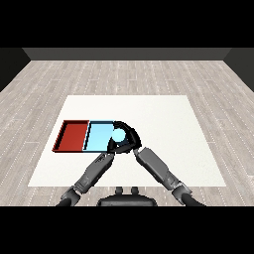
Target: Pick the blue can and put it in the blue box
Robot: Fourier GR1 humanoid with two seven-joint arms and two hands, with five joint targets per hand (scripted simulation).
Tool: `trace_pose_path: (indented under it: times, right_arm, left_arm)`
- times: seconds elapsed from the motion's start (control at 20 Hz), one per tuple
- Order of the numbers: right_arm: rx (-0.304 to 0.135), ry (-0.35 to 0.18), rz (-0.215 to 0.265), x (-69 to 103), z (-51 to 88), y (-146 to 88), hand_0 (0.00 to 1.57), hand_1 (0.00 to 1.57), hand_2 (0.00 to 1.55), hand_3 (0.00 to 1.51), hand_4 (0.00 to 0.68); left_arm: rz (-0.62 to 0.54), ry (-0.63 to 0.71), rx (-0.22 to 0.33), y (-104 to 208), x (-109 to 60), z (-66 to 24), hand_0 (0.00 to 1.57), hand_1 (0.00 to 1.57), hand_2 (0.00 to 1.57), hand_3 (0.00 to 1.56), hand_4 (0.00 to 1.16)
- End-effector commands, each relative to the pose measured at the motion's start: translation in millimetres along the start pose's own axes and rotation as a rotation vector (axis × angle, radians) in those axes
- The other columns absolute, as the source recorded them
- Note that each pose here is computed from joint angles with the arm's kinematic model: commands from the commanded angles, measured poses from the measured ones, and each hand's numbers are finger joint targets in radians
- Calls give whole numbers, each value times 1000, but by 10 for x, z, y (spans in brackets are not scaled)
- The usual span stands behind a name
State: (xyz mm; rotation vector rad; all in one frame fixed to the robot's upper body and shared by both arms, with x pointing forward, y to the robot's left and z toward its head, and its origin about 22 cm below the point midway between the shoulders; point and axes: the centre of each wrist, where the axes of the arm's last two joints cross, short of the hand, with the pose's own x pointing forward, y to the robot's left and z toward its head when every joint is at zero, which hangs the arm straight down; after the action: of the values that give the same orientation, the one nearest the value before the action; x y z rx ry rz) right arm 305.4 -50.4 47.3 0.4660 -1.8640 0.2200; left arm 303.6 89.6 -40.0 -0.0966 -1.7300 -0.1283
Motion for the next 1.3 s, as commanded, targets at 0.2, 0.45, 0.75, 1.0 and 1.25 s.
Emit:
trace_pose_path:
  times: [0.2,0.45,0.75,1.0,1.25]
  right_arm:
    - [-16,-6,-23,-126,32,-99,0,0,0,0,0]
    - [-21,6,-41,171,106,-384,0,0,0,0,0]
    - [-69,-32,-56,387,371,-379,0,0,0,0,0]
    - [-134,-100,-51,542,474,-751,0,0,0,0,0]
    - [-239,-152,-67,673,889,-1030,0,0,0,0,0]
  left_arm:
    - [-32,12,7,61,-65,-2,1571,1571,1565,1492,1141]
    - [-50,-11,-1,37,7,-51,1571,1571,1571,1511,1131]
    - [-65,-27,37,112,-27,45,1571,1571,1571,1503,1128]
    - [-111,-7,62,20,-76,11,1571,1571,1571,1494,1126]
    - [-160,-3,76,544,-200,12,1571,1571,1571,1489,1121]
